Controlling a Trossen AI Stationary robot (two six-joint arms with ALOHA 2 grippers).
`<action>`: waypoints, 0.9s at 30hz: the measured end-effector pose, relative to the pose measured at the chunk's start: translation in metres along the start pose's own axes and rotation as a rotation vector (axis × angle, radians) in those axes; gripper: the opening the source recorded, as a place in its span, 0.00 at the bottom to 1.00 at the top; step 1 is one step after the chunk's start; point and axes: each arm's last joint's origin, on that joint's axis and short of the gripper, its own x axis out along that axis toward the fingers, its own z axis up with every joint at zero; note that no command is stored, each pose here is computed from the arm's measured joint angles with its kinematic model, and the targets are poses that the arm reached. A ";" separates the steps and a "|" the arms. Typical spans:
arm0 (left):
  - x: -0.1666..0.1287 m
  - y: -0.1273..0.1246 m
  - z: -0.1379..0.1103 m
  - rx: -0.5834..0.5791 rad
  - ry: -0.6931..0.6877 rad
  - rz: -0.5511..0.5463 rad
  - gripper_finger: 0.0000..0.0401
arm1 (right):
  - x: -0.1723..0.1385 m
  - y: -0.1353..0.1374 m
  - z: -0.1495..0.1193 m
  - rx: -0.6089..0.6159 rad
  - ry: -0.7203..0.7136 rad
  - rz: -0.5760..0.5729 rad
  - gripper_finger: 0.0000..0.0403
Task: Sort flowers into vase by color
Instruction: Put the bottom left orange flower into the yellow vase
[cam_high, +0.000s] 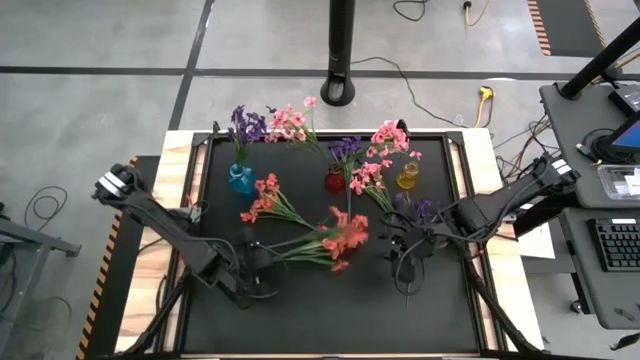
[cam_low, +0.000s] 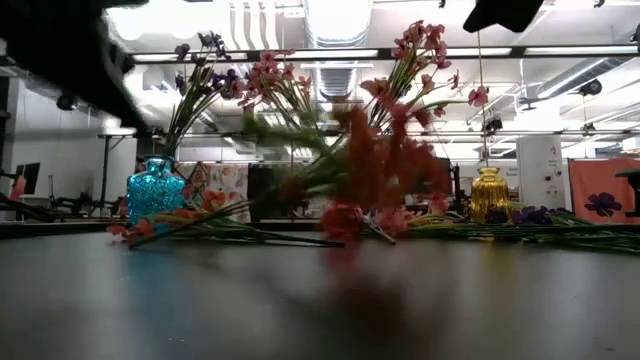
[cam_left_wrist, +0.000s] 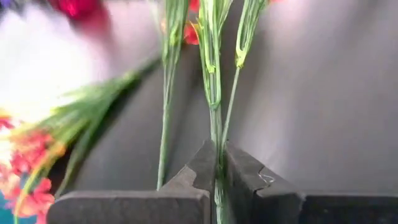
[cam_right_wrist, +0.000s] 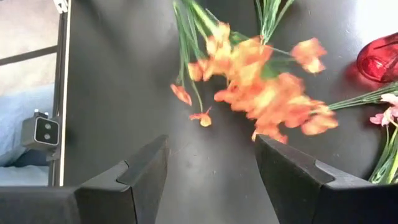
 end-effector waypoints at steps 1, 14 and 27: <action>-0.007 0.001 0.004 -0.018 -0.027 -0.015 0.00 | 0.001 0.000 0.000 0.001 -0.003 0.002 0.57; -0.104 0.043 0.037 -0.263 -0.251 -0.245 0.00 | 0.014 -0.002 -0.010 -0.004 -0.008 0.005 0.57; -0.127 0.027 0.075 0.098 -0.702 -0.224 0.00 | 0.037 0.010 -0.002 -0.187 -0.492 0.032 0.57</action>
